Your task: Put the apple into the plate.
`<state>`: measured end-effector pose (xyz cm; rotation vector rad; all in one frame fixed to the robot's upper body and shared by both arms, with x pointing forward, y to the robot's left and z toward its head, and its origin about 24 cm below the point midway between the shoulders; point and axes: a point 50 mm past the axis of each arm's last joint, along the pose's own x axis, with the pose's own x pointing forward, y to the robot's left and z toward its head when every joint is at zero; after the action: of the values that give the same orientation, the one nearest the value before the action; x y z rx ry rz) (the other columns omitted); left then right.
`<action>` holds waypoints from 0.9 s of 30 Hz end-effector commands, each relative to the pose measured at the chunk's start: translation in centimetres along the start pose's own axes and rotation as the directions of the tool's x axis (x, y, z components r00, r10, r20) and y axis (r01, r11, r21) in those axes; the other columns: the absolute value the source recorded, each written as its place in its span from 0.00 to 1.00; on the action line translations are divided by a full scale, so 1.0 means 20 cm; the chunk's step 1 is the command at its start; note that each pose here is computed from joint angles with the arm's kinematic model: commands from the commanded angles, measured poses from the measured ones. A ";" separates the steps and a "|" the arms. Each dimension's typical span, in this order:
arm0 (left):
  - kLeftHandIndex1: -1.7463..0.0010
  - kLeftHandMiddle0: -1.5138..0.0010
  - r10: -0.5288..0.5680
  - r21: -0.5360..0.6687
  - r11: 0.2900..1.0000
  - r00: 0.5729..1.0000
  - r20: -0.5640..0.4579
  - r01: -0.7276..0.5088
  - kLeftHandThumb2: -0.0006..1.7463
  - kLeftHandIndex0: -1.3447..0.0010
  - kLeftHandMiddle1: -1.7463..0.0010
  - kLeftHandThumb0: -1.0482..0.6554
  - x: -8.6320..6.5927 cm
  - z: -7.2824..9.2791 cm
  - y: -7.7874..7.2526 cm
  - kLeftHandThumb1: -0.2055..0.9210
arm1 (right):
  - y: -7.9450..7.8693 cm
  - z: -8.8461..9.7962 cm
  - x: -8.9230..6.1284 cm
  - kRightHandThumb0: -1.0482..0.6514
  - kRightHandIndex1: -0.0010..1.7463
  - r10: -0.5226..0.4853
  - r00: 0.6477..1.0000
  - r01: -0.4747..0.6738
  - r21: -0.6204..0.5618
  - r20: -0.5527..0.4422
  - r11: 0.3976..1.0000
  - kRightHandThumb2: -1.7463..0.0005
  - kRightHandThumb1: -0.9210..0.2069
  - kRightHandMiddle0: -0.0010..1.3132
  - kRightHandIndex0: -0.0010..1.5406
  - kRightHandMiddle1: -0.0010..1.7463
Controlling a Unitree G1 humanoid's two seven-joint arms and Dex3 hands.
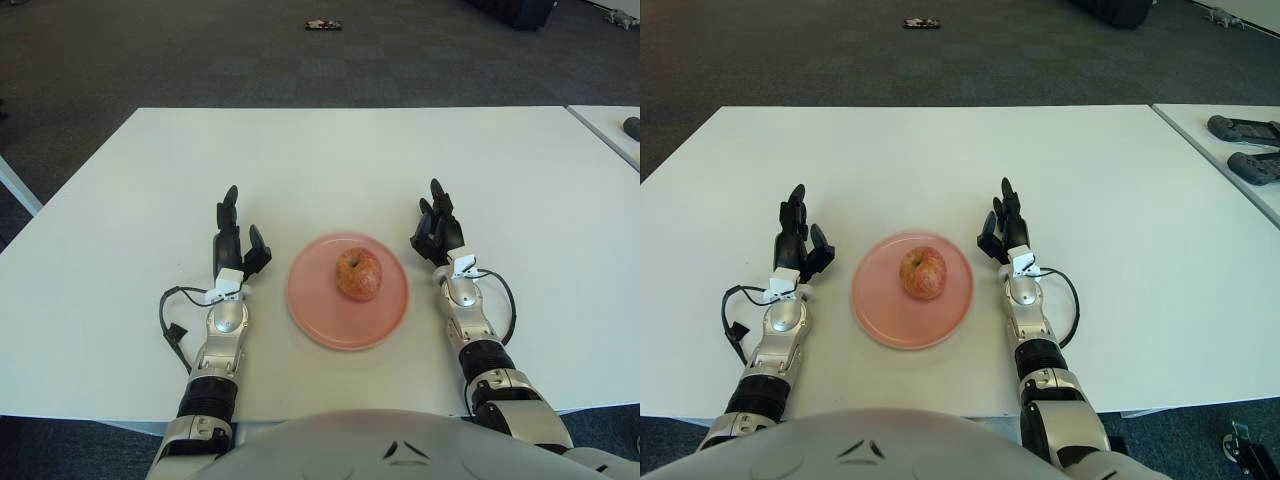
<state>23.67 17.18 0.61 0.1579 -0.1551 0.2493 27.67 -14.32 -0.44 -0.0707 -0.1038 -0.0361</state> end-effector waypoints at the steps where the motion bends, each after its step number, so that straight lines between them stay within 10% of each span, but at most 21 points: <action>1: 0.83 0.91 -0.004 0.018 1.000 1.000 -0.005 0.004 0.63 1.00 1.00 0.09 0.00 0.00 0.02 1.00 | 0.05 -0.07 -0.07 0.07 0.00 0.002 0.999 -0.001 0.031 -0.053 1.000 0.35 0.00 0.00 0.00 0.00; 27: 0.83 0.90 -0.039 0.010 0.999 0.999 0.002 0.039 0.66 1.00 1.00 0.10 0.01 0.01 0.01 1.00 | 0.07 -0.05 -0.07 0.06 0.00 0.023 0.999 -0.023 0.033 -0.022 0.999 0.35 0.00 0.00 0.00 0.00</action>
<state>23.58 17.32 0.59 0.1690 -0.1380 0.2173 27.77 -13.33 0.01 -0.0552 -0.1424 -0.0168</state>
